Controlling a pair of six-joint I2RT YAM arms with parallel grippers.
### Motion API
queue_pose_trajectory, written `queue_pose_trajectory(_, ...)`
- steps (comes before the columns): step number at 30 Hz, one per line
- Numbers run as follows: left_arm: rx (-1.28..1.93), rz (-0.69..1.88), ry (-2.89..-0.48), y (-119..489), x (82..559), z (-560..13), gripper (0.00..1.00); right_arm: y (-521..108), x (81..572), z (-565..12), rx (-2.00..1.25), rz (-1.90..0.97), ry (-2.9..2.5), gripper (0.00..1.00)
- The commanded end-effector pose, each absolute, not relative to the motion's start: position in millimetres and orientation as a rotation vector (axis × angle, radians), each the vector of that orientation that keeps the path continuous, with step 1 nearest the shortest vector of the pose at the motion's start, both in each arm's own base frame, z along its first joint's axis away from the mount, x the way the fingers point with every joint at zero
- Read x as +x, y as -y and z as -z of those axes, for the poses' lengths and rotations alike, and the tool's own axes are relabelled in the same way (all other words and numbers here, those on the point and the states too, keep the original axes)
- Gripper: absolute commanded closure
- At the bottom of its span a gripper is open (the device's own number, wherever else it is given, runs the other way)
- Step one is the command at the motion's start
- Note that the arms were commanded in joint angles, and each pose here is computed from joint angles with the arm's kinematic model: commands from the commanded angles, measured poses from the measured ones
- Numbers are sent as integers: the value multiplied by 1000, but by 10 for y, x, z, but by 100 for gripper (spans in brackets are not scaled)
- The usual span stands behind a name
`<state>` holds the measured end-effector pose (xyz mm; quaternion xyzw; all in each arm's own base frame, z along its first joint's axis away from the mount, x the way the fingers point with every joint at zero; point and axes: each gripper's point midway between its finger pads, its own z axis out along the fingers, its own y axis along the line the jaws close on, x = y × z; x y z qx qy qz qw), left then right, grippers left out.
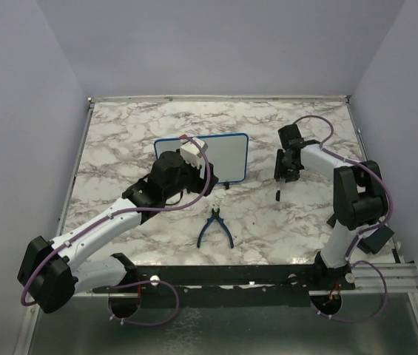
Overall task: Write a sentence on the whiteboard
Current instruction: Pick up the whiteboard marker at the center of the board.
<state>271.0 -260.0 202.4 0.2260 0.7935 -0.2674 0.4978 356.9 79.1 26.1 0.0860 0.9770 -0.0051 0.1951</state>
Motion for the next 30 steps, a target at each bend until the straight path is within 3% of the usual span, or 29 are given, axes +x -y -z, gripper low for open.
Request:
queue_pose_trajectory(1, 558, 679, -1908, 2645, 2701, -2034, 26, -800, 3718, -179, 239, 48, -2714, 62)
queue_pose_trajectory(5, 545, 690, -1902, 2641, 2695, -2062, 26, -806, 3748, -137, 251, 49, -2711, 73)
queue_pose_trajectory(11, 501, 714, -1877, 2626, 2678, -2185, 25, -829, 3730, -155, 283, 16, -2685, 99)
queue_pose_trajectory(18, 265, 939, -1863, 2690, 2543, -2332, 25, -876, 3718, -545, 289, -83, -2562, 99)
queue_pose_trajectory(23, 121, 1207, -1822, 2883, 2346, -2443, 25, -1136, 3647, -1080, 210, -346, -2393, 99)
queue_pose_trajectory(30, 120, 1300, -1847, 3216, 2265, -2428, 23, -1376, 3436, -1917, 214, -621, -2126, 99)
